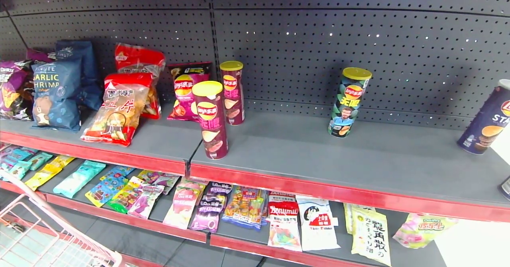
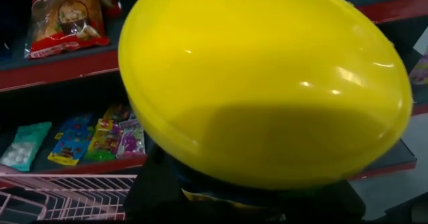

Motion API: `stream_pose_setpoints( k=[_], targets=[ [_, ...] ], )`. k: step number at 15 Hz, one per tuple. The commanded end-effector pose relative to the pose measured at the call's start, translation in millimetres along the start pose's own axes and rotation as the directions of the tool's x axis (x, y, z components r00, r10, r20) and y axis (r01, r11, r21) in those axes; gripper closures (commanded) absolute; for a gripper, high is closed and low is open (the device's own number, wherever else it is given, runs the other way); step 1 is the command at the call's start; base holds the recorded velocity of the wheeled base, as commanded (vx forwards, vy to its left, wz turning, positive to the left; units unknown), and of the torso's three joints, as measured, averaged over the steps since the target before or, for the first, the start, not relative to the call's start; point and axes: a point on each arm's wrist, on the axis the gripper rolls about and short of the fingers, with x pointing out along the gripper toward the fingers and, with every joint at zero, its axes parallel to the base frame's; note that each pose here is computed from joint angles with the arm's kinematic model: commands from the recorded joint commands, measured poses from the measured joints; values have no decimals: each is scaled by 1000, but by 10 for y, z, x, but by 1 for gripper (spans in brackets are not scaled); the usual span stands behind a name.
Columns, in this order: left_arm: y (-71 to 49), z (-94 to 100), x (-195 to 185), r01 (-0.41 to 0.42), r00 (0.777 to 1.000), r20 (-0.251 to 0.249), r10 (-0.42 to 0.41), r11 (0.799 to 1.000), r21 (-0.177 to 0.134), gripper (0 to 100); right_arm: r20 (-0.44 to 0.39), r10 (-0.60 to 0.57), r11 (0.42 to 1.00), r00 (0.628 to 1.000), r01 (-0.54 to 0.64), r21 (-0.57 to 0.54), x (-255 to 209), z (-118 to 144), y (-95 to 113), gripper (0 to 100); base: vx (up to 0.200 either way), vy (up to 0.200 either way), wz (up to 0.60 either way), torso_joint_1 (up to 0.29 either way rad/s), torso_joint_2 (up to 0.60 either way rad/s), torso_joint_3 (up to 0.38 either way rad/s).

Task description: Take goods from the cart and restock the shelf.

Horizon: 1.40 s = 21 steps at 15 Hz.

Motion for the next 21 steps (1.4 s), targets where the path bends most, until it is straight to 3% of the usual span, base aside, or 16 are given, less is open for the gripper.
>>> stream_pose_setpoints(
  k=[1,11,16,17,21],
  targets=[
    [12,12,21,3,1000,-14,-3,1000,3,100,-1,1,1000,1000,-1,-2,1,0,0,0,0,0,0,0,0,0],
    [5,6,8,12,1000,-4,-12,1000,11,100,-1,1,1000,1000,-1,-2,1,0,0,0,60,0,0,-2,2,1],
    [-37,-137,-26,6,1000,15,-7,998,67,100,0,3,1000,1000,-3,-10,0,4,1,0,0,0,0,0,0,0],
    [-56,-174,-51,1,999,36,-5,996,93,100,-1,5,999,1000,-5,-54,0,7,1,0,0,0,0,0,0,0],
    [-33,-61,-66,-46,998,44,42,994,99,100,-1,11,998,1000,-11,-63,1,9,2,0,0,0,0,0,0,0]
  ],
)
